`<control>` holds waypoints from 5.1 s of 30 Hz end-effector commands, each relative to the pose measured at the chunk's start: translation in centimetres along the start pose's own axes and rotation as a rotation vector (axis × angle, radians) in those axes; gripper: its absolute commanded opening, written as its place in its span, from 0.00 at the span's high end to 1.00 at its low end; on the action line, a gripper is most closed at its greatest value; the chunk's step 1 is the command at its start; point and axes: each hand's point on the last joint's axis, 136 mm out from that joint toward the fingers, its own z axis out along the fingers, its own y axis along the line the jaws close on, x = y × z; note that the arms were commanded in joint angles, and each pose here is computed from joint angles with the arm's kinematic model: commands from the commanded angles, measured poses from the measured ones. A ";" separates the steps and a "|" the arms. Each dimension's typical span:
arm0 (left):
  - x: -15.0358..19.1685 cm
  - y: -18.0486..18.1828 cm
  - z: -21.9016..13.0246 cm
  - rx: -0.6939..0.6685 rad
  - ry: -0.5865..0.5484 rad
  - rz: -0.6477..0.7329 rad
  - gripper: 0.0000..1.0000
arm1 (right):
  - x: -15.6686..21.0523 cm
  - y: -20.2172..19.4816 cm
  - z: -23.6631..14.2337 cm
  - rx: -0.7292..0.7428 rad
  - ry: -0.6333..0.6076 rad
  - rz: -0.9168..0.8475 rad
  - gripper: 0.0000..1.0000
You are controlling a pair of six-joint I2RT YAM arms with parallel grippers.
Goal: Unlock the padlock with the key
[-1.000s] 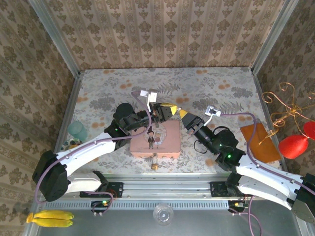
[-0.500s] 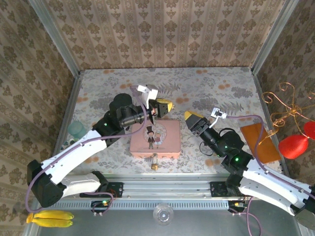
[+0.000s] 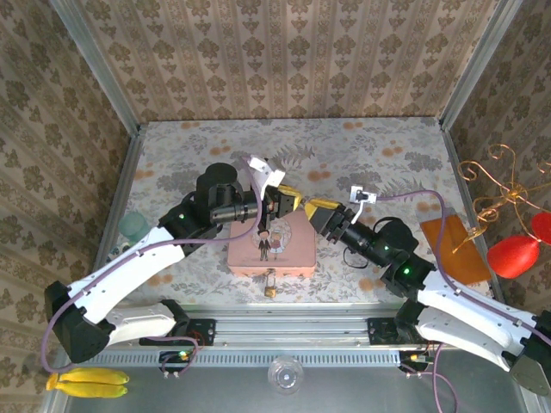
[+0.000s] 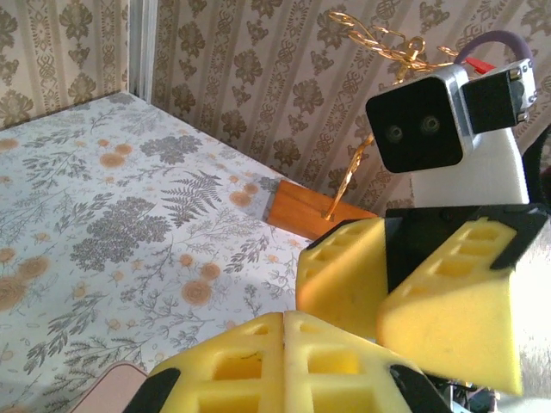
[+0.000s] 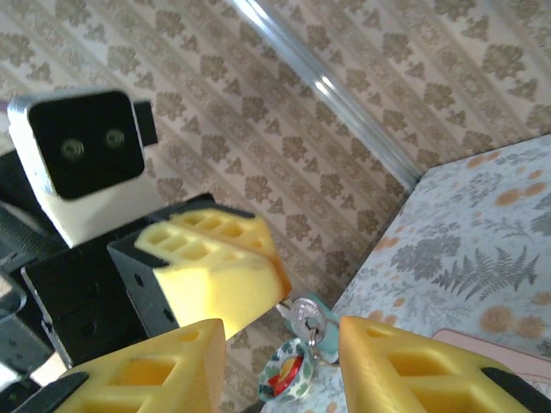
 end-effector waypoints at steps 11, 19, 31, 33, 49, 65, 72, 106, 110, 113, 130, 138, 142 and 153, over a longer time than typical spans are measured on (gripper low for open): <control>-1.8 -2.9 -1.4 0.105 -0.020 0.042 1.00 | -0.6 3.4 0.0 -0.158 0.018 -0.065 0.70; -1.9 -3.3 -1.9 0.130 -0.006 0.033 1.00 | -0.9 2.9 -0.5 -0.143 0.004 -0.082 0.69; -2.3 -3.3 -2.1 0.139 -0.013 0.029 1.00 | -0.2 3.5 -0.3 -0.176 0.053 -0.111 0.73; -2.3 -3.3 -2.1 0.145 -0.013 0.024 1.00 | -0.1 3.5 -0.3 -0.177 0.056 -0.113 0.75; -2.5 -3.7 -1.8 0.175 -0.021 0.009 1.00 | 0.2 3.7 0.1 -0.183 0.085 -0.112 0.81; -2.5 -2.7 -2.1 0.116 -0.042 0.021 0.94 | -0.3 2.0 0.0 -0.059 0.082 -0.095 0.97; -2.7 0.9 -3.5 -0.099 -0.085 0.007 0.58 | -0.5 -0.4 0.1 0.092 0.088 -0.058 1.00; 25.0 1.1 -4.2 -0.758 0.746 -0.537 0.41 | 1.1 -8.6 -4.9 0.553 0.144 -0.045 1.00; 26.5 1.8 -3.6 -0.816 0.727 -0.561 0.40 | 1.2 -8.7 -4.9 0.550 0.144 -0.041 1.00; 26.9 2.7 -3.2 -0.859 0.702 -0.550 0.39 | 1.3 -8.7 -5.0 0.545 0.149 -0.039 1.00; 26.7 10.0 -2.0 -1.022 0.599 -0.582 0.42 | 1.8 -9.2 -5.7 0.548 0.155 -0.025 1.00; 23.9 15.1 -0.4 -1.033 0.552 -0.533 0.44 | 1.9 -9.5 -5.7 0.555 0.159 -0.030 1.00; 22.5 18.1 0.4 -1.036 0.525 -0.510 0.44 | 1.9 -9.7 -5.8 0.561 0.162 -0.029 1.00; 19.3 18.9 1.4 -0.946 0.365 -0.427 0.44 | 2.9 -10.2 -6.1 0.566 0.179 0.007 1.00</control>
